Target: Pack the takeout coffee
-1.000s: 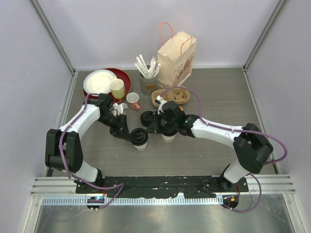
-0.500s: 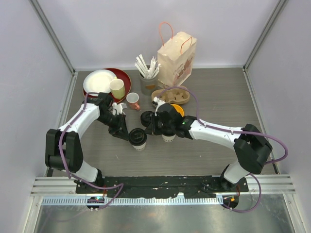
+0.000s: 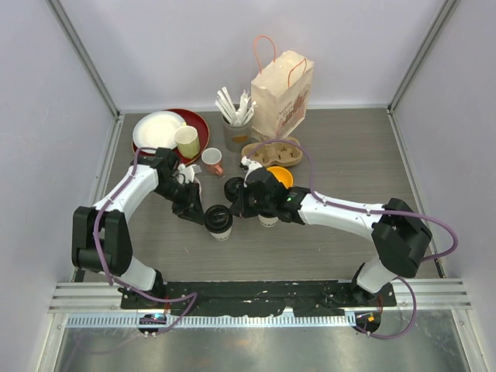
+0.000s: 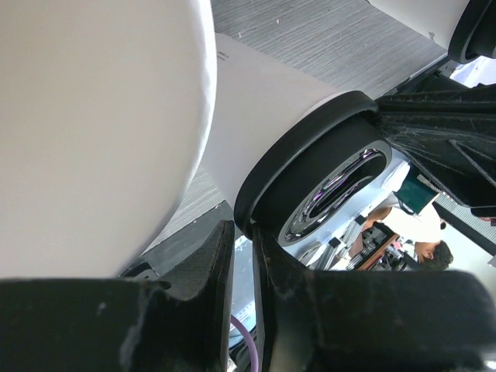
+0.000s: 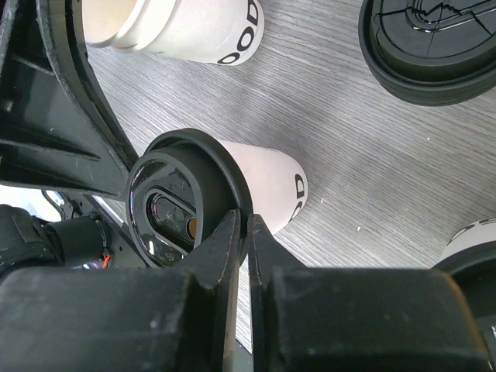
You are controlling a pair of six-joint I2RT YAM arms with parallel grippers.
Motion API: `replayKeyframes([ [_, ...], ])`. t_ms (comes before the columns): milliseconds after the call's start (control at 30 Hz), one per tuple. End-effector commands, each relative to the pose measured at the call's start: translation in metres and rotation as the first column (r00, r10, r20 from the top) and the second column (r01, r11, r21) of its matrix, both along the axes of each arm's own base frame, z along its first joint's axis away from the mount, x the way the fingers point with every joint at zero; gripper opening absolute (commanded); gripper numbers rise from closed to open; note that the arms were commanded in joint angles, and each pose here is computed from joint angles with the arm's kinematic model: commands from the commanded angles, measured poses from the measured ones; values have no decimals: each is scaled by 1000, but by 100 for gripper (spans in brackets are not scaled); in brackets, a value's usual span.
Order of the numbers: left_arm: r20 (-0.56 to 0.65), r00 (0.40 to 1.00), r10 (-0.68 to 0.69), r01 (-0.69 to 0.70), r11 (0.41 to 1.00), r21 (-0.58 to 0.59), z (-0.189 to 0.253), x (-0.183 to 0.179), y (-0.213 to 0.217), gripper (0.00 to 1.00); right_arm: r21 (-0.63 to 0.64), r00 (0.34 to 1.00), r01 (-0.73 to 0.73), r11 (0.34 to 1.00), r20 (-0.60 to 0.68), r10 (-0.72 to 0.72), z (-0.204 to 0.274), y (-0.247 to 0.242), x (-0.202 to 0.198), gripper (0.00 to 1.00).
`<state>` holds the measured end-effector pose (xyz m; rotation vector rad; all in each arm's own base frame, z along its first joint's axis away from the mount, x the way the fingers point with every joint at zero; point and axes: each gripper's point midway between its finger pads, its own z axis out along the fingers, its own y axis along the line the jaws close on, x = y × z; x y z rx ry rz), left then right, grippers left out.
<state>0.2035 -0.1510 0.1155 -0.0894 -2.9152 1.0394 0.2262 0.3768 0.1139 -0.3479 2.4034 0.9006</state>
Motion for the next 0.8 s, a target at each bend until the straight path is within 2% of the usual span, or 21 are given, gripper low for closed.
replayKeyframes([
  [0, 141, 990, -19, 19, 1000, 8, -1, 25, -2, 19, -351, 945, -179, 919, -321, 61, -116, -61, -88, 1],
  [467, 195, 981, -7, -8, 997, 78, -7, 30, 9, 16, -348, 941, -176, 921, -334, 54, -122, -64, -92, 1],
  [767, 262, 965, 3, -4, 1000, 2, 23, 33, -1, 17, -212, 965, -176, 961, -230, 125, -52, -21, -71, 1],
])
